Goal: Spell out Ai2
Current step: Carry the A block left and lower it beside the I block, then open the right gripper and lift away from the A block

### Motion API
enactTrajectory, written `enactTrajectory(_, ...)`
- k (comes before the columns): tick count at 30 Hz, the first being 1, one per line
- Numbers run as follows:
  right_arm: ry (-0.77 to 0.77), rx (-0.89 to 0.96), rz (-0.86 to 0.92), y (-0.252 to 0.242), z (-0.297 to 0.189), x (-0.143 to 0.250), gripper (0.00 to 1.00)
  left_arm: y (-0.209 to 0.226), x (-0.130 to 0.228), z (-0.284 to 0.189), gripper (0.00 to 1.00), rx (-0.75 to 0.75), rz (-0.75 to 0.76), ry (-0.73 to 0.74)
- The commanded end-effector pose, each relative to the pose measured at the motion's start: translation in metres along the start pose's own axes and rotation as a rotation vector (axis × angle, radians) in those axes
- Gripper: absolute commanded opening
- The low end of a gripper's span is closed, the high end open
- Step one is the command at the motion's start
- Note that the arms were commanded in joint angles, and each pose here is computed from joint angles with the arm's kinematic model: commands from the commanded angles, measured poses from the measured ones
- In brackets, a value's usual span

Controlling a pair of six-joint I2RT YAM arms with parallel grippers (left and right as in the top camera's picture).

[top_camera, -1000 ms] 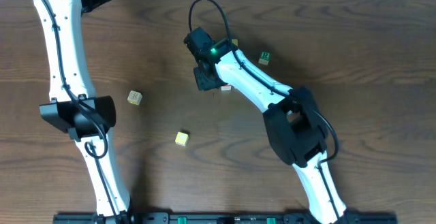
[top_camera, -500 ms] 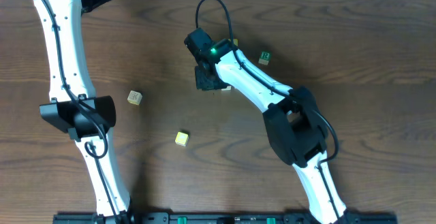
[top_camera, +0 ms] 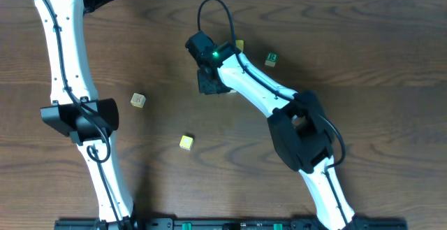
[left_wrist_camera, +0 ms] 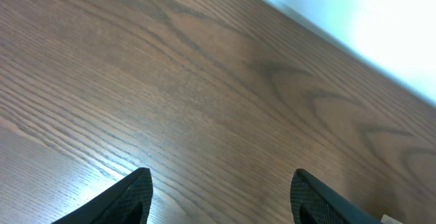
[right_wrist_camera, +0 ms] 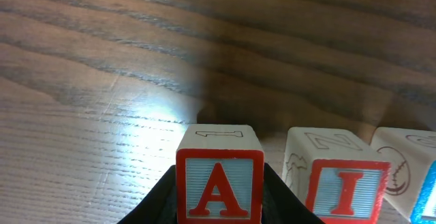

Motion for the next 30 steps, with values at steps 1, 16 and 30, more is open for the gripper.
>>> enactTrajectory(1, -0.013, 0.027, 0.008, 0.0014, 0.0059, -0.0006, 0.01, -0.0012, -0.0022, -0.0055, 0.66, 0.011, 0.014, -0.015)
enactTrajectory(16, -0.023, 0.035, 0.007, 0.0006, 0.0079, -0.0008, 0.33, -0.001, -0.0023, -0.0055, 0.66, 0.011, 0.013, -0.015)
enactTrajectory(30, -0.036, 0.028, 0.009, 0.0017, 0.0079, -0.0035, 0.45, -0.001, -0.0023, -0.0055, 0.66, 0.011, 0.013, -0.015)
Point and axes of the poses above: each gripper's point midway between its finger pads, its own z axis out along the fingers, its own y axis along the line the jaws close on, x = y × z, the point moved 5 cm from there along -z, back along the fingers, and after that the axes turned 5 degrees about z, right-handed, at the moved point
